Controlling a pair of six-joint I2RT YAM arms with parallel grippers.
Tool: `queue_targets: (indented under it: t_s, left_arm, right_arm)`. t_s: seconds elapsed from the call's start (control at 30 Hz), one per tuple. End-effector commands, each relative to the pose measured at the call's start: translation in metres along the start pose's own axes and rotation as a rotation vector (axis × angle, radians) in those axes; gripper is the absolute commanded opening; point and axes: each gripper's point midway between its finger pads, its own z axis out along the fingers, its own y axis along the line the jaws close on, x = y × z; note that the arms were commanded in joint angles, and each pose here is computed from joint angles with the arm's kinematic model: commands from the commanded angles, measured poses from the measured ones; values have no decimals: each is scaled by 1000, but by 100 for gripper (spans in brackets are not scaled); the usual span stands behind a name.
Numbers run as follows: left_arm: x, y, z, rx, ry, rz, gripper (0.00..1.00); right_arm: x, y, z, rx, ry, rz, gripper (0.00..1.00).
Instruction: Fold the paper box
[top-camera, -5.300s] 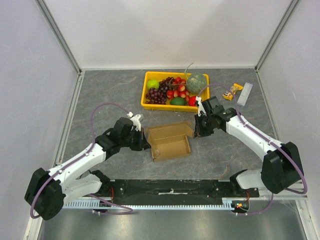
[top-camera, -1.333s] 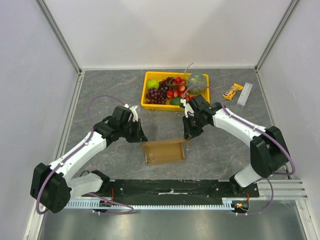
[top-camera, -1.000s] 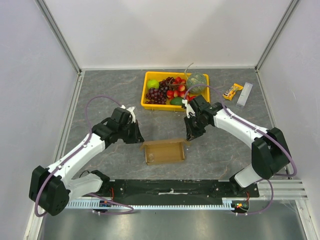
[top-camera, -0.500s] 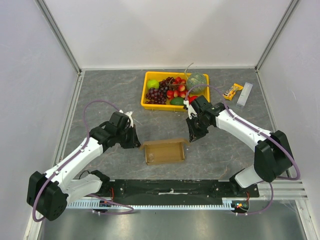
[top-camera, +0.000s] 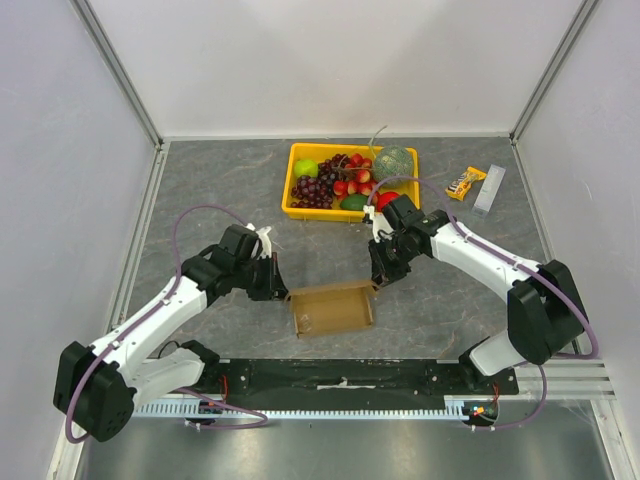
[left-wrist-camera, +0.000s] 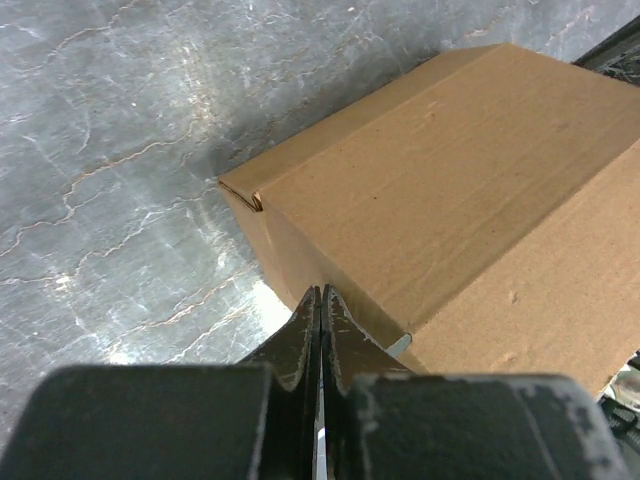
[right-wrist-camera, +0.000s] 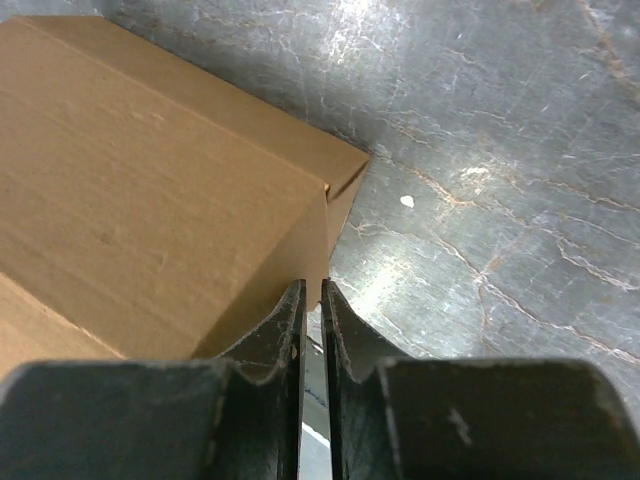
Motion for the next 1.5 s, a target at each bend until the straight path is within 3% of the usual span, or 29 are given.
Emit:
queue_targets:
  t_s: [0.0,0.3,0.57,0.83,1.03,1.47]
  left_arm:
    - [-2,-23,-3,122,-7,11,2]
    - [-1,-27,2,157,-14,-8,2]
    - [-1,-21,1,129,-36,-12,2]
    - [0,-19,5,127,-34,-19,2]
    - [1,-19,5,130,-33,-14,2]
    - [7,-17,6,137,-8,-5,2]
  right_arm:
    - [-3,19,-2,-100,-29,-9,16]
    - [0,28,-1,-161,-37,8,16]
    - [14,-12,-4,67,3,0,20]
    - [30,-9,-6,40,36,2,20]
    - [32,-17,-20,117,42,4,19]
    - [33,12,-13,-64,32,33,18]
